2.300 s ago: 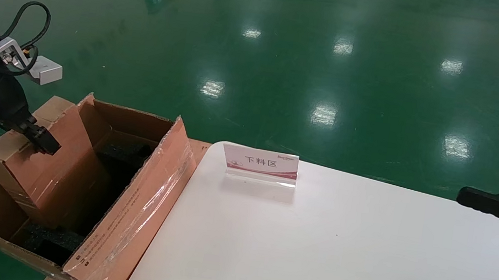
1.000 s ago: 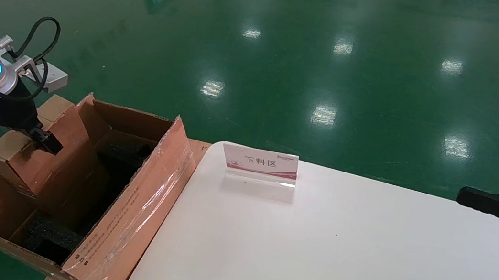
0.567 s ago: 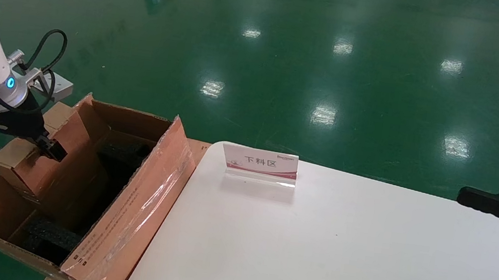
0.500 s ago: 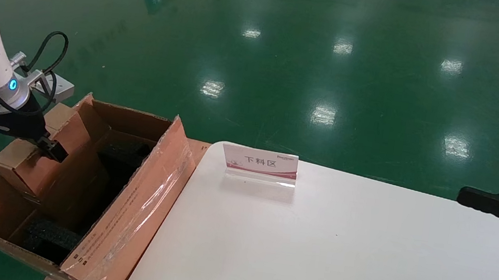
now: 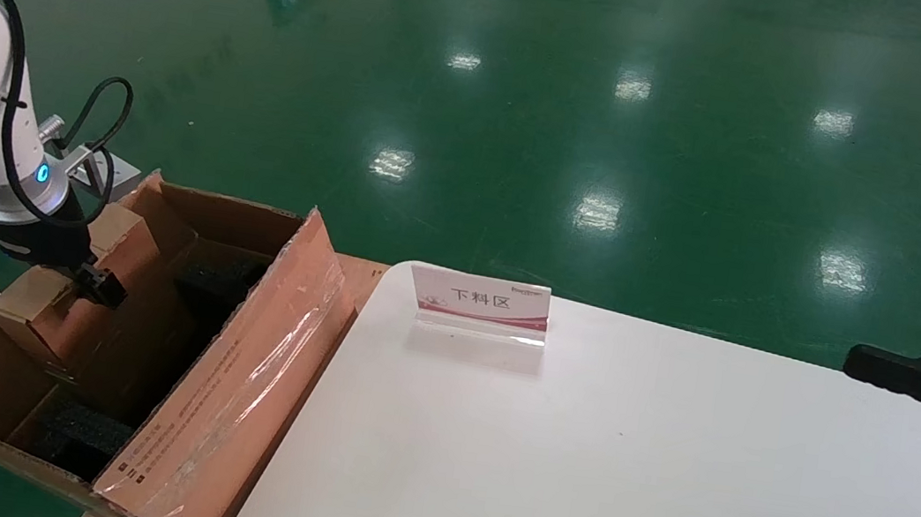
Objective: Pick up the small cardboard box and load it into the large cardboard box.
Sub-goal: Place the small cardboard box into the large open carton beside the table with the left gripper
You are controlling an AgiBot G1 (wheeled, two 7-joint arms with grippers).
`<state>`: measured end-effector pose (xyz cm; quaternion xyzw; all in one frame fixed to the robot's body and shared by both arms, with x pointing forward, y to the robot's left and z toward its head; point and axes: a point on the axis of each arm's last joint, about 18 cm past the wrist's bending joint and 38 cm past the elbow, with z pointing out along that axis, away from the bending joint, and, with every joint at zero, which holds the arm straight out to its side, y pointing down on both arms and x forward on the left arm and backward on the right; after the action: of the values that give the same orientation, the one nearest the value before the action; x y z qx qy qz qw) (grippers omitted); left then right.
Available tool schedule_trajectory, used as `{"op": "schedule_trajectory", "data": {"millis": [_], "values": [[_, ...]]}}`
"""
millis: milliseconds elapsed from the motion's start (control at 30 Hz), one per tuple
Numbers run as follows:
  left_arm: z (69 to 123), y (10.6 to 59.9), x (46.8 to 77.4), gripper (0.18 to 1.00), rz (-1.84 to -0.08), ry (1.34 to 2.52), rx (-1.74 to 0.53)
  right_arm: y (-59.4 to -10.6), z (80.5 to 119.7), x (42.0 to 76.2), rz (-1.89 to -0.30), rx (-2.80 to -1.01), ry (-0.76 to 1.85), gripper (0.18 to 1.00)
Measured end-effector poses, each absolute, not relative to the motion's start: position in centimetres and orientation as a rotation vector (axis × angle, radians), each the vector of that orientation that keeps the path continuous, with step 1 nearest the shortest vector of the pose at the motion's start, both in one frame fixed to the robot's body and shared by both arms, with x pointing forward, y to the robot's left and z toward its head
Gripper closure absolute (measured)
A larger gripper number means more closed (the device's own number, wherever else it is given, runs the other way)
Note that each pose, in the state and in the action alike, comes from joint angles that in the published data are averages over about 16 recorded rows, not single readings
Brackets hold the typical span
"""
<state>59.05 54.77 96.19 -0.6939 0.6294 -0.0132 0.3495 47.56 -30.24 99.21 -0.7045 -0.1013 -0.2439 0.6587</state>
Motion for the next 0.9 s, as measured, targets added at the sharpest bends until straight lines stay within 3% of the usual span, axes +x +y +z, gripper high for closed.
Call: {"op": "schedule_trajectory", "data": {"millis": [500, 900], "values": [[95.95, 54.84, 59.2, 0.948, -0.018, 1.63, -1.809, -30.25, 99.21, 47.57, -0.552, -1.595, -0.229, 0.178], [96.0, 54.86, 59.13, 0.796, -0.018, 1.631, -1.808, -30.25, 99.21, 47.57, -0.552, -1.595, -0.229, 0.178]]}}
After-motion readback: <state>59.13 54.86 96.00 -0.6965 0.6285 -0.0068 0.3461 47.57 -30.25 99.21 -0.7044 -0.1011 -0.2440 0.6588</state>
